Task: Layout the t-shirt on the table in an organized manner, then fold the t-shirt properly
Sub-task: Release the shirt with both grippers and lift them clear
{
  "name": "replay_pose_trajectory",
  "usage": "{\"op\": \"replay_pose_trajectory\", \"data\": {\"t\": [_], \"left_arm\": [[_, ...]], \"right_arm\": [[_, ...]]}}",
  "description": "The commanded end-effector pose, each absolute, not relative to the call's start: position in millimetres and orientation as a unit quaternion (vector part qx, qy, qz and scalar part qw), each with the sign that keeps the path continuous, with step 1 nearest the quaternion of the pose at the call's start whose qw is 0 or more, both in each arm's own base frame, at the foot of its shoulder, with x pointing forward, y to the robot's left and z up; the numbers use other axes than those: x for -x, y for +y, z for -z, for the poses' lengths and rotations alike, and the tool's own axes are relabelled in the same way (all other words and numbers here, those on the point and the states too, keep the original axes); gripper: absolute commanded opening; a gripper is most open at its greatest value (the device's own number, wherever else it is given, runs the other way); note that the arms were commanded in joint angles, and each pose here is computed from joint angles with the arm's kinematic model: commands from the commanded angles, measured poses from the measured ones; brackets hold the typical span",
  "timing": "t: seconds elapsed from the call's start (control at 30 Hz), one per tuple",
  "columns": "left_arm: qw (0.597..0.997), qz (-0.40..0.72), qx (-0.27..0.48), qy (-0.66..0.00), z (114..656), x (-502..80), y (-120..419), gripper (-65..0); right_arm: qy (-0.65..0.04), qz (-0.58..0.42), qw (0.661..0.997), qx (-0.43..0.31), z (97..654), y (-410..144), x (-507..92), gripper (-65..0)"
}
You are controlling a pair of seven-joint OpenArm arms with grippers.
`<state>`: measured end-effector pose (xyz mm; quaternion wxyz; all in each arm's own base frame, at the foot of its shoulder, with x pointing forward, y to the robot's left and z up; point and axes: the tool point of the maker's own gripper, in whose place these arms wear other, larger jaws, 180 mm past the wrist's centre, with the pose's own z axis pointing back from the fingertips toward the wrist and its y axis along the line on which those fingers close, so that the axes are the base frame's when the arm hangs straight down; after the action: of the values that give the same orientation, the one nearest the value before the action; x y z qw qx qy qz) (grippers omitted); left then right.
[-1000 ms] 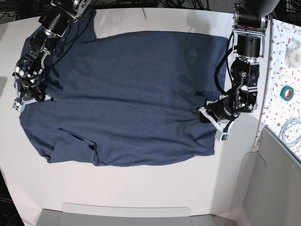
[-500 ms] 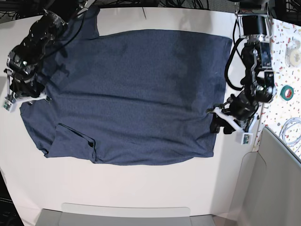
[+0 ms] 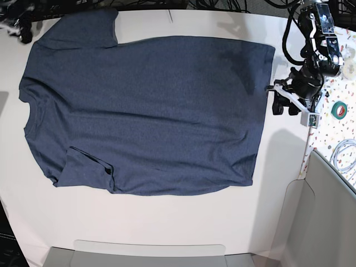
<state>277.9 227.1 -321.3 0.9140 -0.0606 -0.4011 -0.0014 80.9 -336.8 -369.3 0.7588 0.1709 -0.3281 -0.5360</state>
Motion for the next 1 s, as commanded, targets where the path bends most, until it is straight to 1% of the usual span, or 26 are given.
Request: {"op": "replay_pose_trajectory", "data": {"t": [0.0,0.03,0.1,0.2,0.37,0.47,0.53,0.77,0.97], "left_arm": [[0.906,0.009,0.056,-0.421,309.8,-282.5,229.7,-36.4],[0.906,0.009,0.056,-0.418,311.1,-281.0,229.7,-36.4],[0.907,0.010,0.057,-0.416,312.5,-280.0,228.2,-36.4],[0.908,0.011,0.060,-0.414,314.0,-279.4,225.5,-36.4],[0.911,0.010,0.061,-0.408,318.0,-274.9,225.2,-36.4],[0.911,0.010,0.061,-0.408,318.0,-274.9,225.2,-36.4],[0.911,0.010,0.061,-0.408,318.0,-274.9,225.2,-36.4],[0.911,0.008,0.058,-0.409,317.1,-274.9,228.0,-36.4],[0.912,0.007,0.058,-0.405,318.1,-274.1,228.1,-36.4]], "right_arm": [[-0.334,0.540,0.749,-0.188,366.0,-338.4,-80.4,-37.8],[-0.328,0.547,0.745,-0.195,371.5,-337.3,-77.5,-36.1],[-0.324,0.545,0.747,-0.200,378.7,-335.5,-74.4,-34.1],[-0.340,0.510,0.765,-0.199,376.6,-333.3,-79.6,-34.3],[-0.351,0.501,0.765,-0.203,374.6,-334.9,-90.1,-34.3],[-0.342,0.500,0.771,-0.195,381.3,-332.8,-93.6,-34.3],[-0.321,0.497,0.781,-0.199,393.0,-321.0,-95.3,-34.3],[-0.265,0.484,0.800,-0.238,419.9,-278.4,-93.7,-34.3],[-0.236,0.474,0.815,-0.236,425.5,-269.4,-77.0,-34.3]]}}
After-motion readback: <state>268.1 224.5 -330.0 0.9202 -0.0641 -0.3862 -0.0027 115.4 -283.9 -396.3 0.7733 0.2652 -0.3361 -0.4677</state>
